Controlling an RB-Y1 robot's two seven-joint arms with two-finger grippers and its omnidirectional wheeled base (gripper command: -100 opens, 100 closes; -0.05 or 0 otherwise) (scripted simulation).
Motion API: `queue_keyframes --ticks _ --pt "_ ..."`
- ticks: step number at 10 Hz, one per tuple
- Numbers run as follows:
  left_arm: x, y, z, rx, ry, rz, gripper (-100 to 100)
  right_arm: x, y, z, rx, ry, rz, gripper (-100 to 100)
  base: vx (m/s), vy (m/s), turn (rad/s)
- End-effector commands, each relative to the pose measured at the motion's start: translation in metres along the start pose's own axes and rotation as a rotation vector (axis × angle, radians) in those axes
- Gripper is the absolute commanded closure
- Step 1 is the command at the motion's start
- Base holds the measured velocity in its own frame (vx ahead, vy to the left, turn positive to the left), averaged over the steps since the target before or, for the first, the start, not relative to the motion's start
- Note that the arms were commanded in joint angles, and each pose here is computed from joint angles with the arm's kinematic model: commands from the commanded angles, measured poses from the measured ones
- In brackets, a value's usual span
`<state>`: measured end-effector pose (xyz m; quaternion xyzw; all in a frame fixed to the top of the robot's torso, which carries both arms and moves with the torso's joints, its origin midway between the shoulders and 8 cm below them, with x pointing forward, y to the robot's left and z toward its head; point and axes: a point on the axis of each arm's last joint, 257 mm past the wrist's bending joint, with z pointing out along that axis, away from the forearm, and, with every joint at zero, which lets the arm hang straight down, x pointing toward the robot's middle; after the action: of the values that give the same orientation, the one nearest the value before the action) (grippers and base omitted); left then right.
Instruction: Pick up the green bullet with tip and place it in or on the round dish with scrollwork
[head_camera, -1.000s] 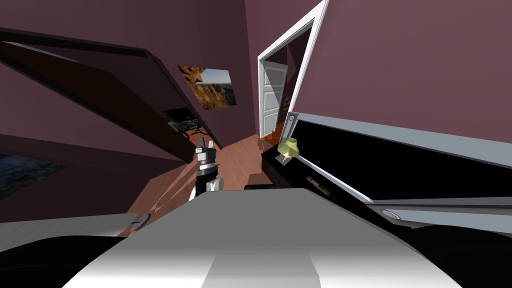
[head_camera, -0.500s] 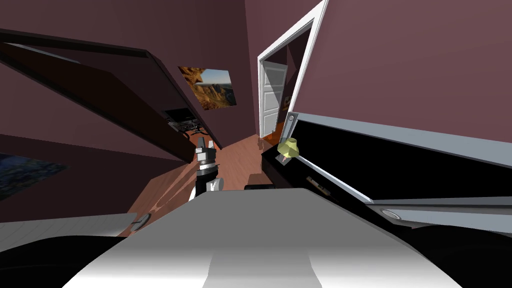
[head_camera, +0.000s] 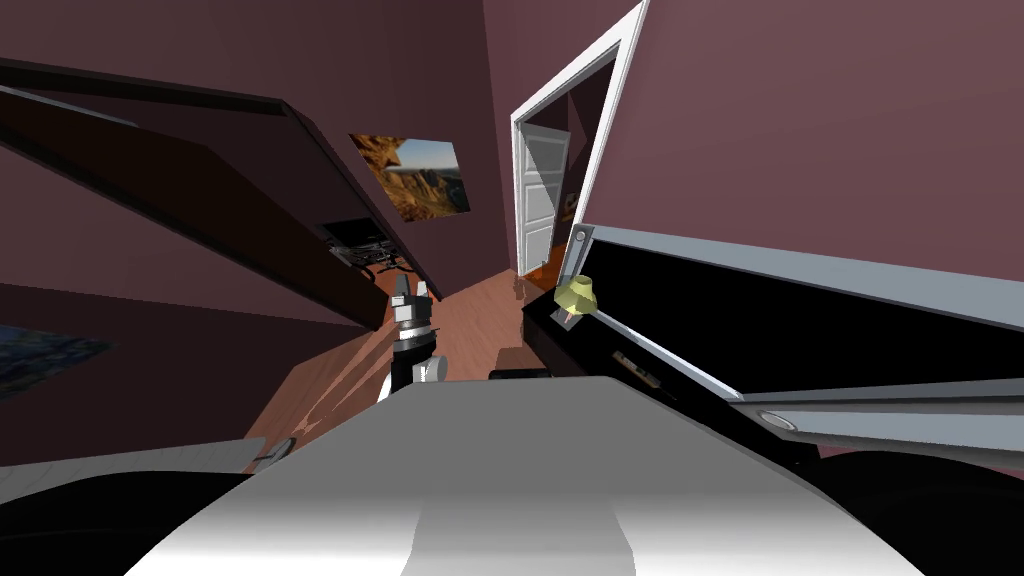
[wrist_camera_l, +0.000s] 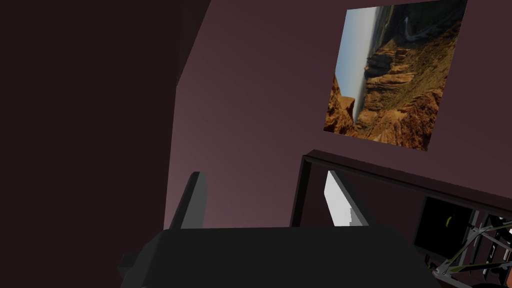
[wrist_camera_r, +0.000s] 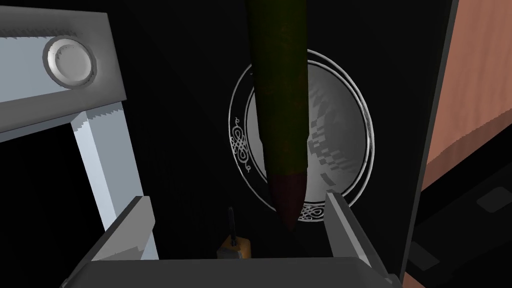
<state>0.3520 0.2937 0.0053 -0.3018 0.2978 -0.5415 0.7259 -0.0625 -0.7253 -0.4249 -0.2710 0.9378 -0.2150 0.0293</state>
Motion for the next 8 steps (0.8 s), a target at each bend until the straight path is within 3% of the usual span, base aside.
queue_keyframes --ticks 1,2,3,8 --pt "0.0000 0.0000 0.0000 0.000 0.000 0.000 0 -0.0020 -0.0148 -0.0075 -0.006 -0.008 -0.010 -100 0.023 0.036 -0.078" --pt "0.0000 0.0000 0.0000 0.000 0.000 0.000 0 -0.0012 -0.0089 -0.0042 -0.002 -0.004 -0.006 -100 0.010 0.017 -0.015" --pt "0.0000 0.0000 0.0000 0.000 0.000 0.000 0 -0.0016 -0.0094 -0.0046 -0.004 -0.005 -0.006 0 0.000 0.000 0.000" --pt "0.0000 0.0000 0.0000 0.000 0.000 0.000 0 -0.0016 -0.0094 -0.0045 -0.004 -0.005 -0.006 0 0.000 0.000 0.000"
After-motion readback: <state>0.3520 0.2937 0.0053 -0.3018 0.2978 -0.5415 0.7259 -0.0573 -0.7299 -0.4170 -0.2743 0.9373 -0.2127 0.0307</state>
